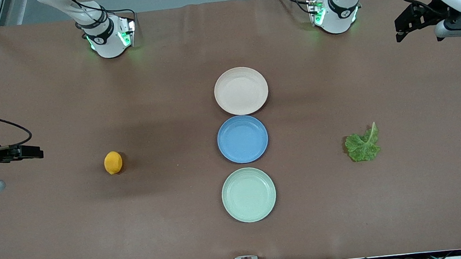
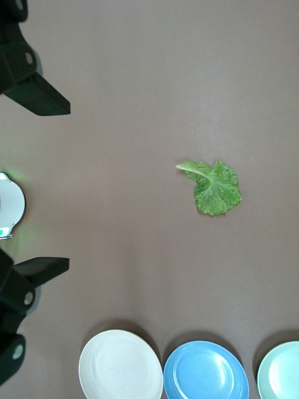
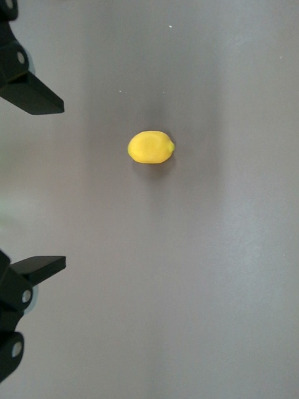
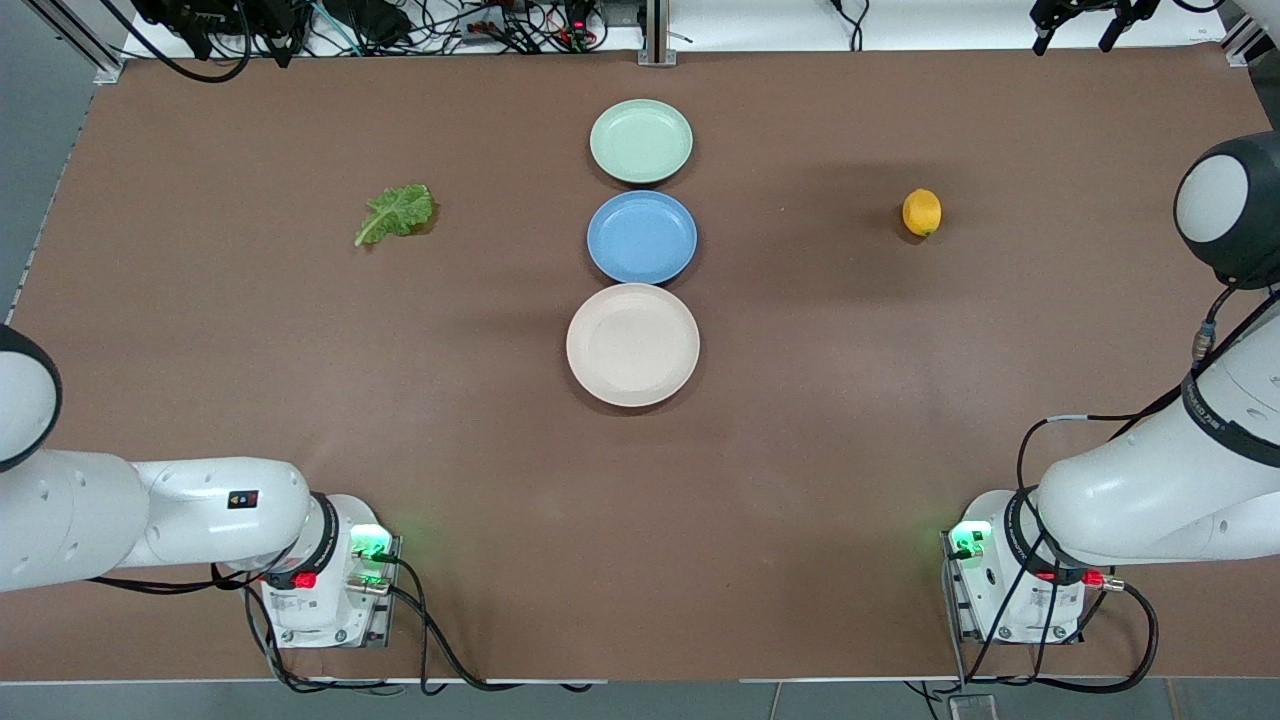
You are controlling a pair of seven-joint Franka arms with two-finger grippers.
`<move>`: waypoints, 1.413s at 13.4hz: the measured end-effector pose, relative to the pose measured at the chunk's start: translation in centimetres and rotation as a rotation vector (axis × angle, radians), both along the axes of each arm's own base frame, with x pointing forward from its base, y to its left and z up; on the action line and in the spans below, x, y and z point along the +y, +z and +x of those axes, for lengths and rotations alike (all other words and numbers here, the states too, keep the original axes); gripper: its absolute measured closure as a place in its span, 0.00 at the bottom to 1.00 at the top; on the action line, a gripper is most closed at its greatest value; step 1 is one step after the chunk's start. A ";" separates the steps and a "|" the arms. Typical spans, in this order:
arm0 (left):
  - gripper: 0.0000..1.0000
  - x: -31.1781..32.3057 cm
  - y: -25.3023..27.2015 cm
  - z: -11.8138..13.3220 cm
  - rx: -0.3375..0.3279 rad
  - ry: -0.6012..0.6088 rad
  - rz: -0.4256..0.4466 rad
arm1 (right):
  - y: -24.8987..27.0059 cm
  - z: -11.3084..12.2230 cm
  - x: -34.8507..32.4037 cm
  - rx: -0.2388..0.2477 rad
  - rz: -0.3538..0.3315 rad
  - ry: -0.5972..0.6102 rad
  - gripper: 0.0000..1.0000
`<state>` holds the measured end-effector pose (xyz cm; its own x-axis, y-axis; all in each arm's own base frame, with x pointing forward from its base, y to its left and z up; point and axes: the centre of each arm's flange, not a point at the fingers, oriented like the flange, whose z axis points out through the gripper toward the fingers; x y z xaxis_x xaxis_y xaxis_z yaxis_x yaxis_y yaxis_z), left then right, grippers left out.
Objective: Pick lemon and lettuce from plates
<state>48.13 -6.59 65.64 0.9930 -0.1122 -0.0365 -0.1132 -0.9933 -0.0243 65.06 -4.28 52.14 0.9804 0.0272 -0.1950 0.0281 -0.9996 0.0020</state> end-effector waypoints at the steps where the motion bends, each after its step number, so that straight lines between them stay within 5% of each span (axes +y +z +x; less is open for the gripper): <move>1: 0.00 0.4 -0.1 0.0 -0.012 0.008 -0.001 | 0.5 -0.5 0.0 -0.002 0.001 0.000 0.00; 10: 0.00 1.7 -0.4 0.6 -0.044 0.032 -0.006 | 2.7 -8.6 1.7 -0.085 0.015 0.027 0.00; 19: 0.00 2.0 -0.2 1.4 -0.051 0.036 -0.010 | 8.3 -12.2 1.3 -0.176 0.015 0.020 0.00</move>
<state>49.49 -4.61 65.41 0.9970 -0.0765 0.0153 -0.0762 -0.9969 -0.0191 52.85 -3.03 60.46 0.9986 0.0485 -0.0203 0.0484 -0.9988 -0.0067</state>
